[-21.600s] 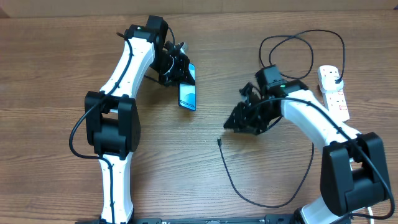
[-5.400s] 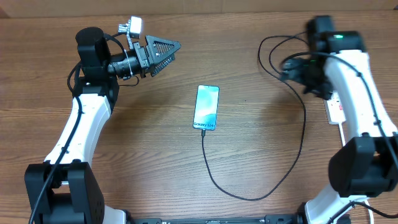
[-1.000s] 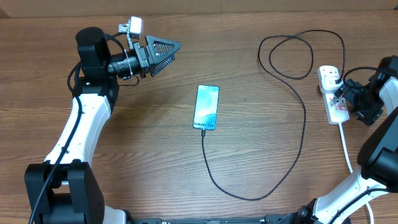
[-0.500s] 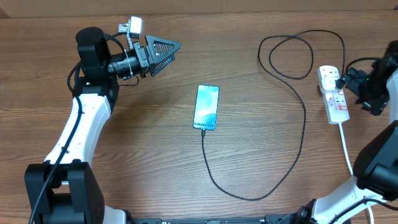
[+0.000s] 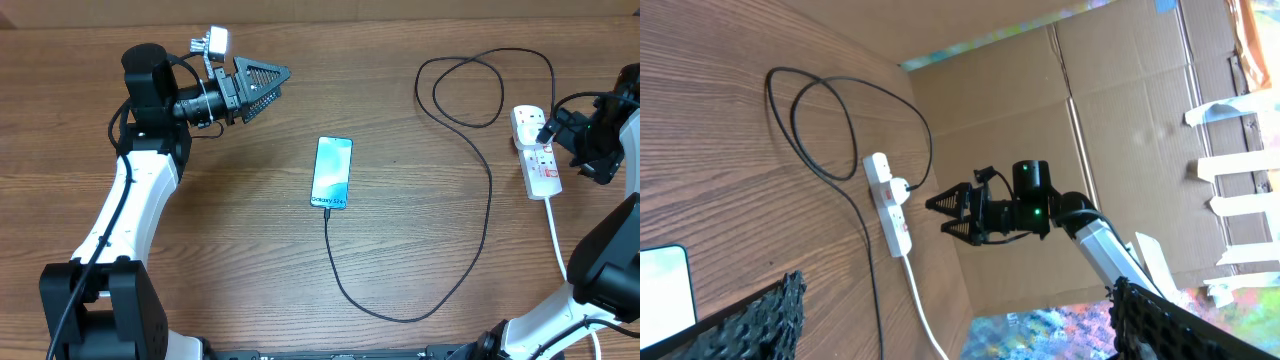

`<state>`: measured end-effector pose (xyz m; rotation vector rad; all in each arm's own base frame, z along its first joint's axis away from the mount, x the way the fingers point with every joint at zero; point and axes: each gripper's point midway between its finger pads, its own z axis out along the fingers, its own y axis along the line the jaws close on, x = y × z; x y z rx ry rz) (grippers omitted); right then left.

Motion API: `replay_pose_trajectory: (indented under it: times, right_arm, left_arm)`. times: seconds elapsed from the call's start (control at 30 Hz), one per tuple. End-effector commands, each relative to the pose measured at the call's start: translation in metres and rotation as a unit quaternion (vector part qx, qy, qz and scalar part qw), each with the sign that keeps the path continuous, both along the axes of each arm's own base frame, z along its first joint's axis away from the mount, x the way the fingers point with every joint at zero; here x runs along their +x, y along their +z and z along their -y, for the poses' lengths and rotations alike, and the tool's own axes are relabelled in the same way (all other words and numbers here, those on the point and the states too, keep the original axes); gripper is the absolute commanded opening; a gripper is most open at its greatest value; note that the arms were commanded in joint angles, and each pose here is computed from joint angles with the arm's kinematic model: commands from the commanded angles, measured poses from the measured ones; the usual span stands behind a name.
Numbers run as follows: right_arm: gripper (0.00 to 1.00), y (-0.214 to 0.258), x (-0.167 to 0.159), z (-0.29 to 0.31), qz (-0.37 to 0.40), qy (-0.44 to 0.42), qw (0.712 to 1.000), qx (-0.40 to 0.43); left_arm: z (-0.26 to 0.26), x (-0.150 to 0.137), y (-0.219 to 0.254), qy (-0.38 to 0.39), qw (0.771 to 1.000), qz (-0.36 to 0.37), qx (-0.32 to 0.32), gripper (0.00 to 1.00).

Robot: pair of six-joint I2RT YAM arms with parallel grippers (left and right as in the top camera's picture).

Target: Plug charger to phone and switch on socket

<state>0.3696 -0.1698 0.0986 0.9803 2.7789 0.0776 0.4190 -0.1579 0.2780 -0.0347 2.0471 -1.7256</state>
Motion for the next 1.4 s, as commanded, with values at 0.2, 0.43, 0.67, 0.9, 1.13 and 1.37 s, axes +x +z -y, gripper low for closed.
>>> replay_pose_trajectory:
  times: [0.2,0.43,0.67,0.9,1.13,1.37]
  right_arm:
    - [1.00,0.008,0.004,0.001,0.013,0.005,1.000,-0.002]
    - [1.00,0.008,0.005,0.001,0.015,0.005,1.000,-0.003]
    - [1.00,0.008,0.005,0.001,0.015,0.005,1.000,-0.003]
    - [1.00,0.008,0.005,0.001,0.015,0.005,1.000,-0.003]
    - [1.00,0.008,0.005,0.001,0.015,0.005,1.000,-0.003]
    - [1.00,0.008,0.005,0.001,0.015,0.005,1.000,-0.003]
  left_arm:
    - [0.000,0.000,0.004,-0.002,1.000,0.017,0.004,1.00]
    - [0.000,0.000,0.004,-0.002,1.000,0.017,0.004,1.00]
    - [-0.003,0.007,0.003,0.021,1.000,0.018,0.011,1.00]
    - [-0.014,0.016,0.018,0.084,0.995,0.039,0.029,1.00]
    - [-0.046,0.029,0.019,0.252,0.958,0.044,0.128,1.00]
    - [-0.054,0.020,0.048,0.271,0.874,0.256,0.313,1.00]
